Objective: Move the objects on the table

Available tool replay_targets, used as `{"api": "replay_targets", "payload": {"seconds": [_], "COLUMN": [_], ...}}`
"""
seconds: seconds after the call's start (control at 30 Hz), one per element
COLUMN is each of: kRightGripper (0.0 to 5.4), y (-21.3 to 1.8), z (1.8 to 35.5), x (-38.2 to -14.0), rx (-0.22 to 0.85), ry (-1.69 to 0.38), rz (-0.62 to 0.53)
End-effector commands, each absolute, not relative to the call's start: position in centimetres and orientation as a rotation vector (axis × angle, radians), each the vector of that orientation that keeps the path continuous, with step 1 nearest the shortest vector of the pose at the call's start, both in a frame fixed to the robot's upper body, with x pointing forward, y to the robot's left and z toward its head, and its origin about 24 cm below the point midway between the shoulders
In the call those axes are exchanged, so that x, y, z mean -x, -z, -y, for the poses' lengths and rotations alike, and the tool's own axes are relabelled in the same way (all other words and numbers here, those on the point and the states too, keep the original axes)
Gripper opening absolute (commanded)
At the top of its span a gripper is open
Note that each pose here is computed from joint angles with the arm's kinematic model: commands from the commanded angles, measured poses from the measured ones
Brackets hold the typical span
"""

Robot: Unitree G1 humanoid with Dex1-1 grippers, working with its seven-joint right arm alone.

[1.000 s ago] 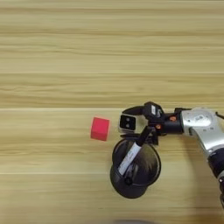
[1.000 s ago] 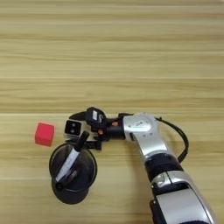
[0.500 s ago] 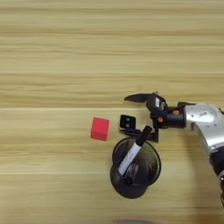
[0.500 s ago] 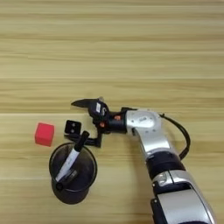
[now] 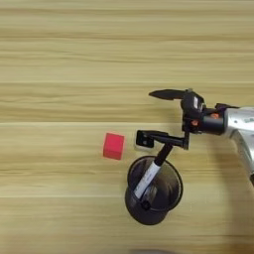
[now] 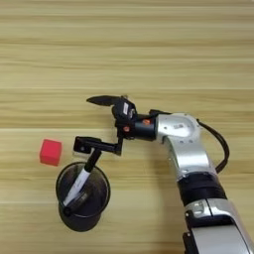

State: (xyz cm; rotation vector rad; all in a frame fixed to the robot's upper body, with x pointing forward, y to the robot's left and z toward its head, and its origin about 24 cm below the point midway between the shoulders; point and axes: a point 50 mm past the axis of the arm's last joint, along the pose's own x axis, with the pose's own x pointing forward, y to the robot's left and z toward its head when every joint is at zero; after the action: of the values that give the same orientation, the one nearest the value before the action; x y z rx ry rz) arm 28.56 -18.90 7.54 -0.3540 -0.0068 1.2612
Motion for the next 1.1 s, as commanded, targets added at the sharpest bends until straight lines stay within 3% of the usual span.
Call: {"api": "replay_targets", "payload": {"seconds": [0.03, 0.6, 1.1], "kRightGripper": [5.38, 5.38, 5.38], "y": [-11.5, -12.9, -11.5], "z": [19.9, 23.8, 25.8], "x": [-29.3, -25.7, -22.9], "rx": [0.421, 0.416, 0.48], "ry": [-1.22, -1.292, -1.379], "rz": [0.12, 0.103, -0.05]}}
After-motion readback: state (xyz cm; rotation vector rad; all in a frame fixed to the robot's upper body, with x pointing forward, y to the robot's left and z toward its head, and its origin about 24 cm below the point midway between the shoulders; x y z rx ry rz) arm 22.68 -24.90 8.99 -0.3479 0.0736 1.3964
